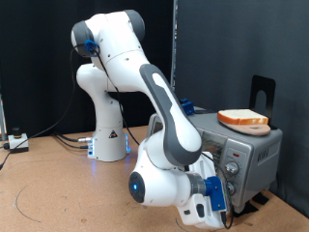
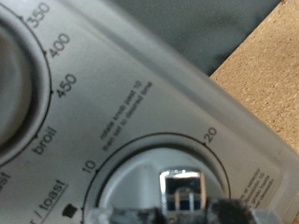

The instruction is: Make a piece of toast with the oven

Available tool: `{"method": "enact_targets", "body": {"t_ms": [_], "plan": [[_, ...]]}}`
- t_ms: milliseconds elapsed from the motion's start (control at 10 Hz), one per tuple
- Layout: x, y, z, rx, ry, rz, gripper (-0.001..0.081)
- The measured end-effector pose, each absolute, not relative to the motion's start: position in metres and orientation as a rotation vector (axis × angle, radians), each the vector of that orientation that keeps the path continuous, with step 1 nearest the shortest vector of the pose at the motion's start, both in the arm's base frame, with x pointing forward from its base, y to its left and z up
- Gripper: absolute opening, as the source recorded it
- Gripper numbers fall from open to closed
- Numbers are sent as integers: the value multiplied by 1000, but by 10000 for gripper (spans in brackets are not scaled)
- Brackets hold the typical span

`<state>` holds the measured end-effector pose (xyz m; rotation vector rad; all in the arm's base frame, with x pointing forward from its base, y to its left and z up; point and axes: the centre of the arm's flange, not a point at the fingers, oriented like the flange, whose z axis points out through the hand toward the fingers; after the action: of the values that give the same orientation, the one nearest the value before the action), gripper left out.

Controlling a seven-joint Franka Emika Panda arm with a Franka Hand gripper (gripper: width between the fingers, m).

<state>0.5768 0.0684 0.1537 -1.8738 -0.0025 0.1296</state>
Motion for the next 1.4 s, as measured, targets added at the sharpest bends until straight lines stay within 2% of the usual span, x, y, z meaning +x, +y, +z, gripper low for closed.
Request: {"method": "enact_targets", "body": {"t_ms": [700,800,900,1000,1100,1200,1300,1400], "plan": [[578,68,158,-1864,4,140,101],[578,67,164,-1861,18,156,266],[579,66,169,-1861,33,176,266],[578,63,172,-1860,43,199,447],[578,55,175,-1877,46,210,582],[579,42,180,-1909,56,215,582],[580,26,184,-1942,83,222,746],[581,10,188,-1965,122,229,790]]}}
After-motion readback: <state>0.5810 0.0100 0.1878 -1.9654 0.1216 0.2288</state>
